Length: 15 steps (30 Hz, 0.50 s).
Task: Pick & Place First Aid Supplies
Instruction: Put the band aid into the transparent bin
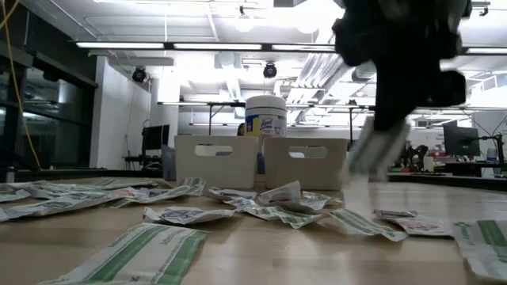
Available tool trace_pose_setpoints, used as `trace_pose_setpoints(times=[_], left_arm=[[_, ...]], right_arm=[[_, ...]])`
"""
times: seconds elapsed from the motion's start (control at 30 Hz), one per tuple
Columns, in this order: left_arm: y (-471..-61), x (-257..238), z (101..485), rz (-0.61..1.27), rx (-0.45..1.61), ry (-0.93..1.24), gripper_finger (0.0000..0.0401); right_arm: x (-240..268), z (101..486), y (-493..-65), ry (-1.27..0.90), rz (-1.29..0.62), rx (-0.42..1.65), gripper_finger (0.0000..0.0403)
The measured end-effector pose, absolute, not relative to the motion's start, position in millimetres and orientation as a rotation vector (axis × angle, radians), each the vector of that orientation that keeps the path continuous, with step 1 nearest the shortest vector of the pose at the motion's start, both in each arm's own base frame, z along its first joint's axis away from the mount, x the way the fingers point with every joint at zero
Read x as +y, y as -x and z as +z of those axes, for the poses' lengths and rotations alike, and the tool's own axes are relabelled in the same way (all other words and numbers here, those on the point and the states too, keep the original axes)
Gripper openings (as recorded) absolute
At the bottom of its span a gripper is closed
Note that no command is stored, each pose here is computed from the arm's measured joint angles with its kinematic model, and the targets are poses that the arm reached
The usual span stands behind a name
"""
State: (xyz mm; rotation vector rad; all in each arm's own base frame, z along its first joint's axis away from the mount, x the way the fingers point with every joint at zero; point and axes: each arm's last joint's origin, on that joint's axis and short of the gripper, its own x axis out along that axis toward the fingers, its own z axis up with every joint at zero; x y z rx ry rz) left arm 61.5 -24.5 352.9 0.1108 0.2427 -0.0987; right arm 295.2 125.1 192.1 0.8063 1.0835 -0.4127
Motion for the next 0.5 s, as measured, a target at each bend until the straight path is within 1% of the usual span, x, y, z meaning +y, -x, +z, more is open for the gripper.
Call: trace_pose_setpoints(times=[0.17,0.27,0.5], left_arm=[[-61.5,-24.5,352.9,-0.098,0.243,-0.111,0.0133],[-61.5,-24.5,352.9,-0.097,0.243,-0.111,0.0133],[-62.5,-25.1,352.7,-0.095,0.246,-0.113,0.0133]], right_arm=[[109.9,225.3,-284.0,-0.816,-0.447,0.949,0.0001],[94.7,245.3,-273.1,-0.802,-0.512,0.860,0.0001],[49.5,284.9,-249.8,-0.694,-0.635,0.667,0.0000]])
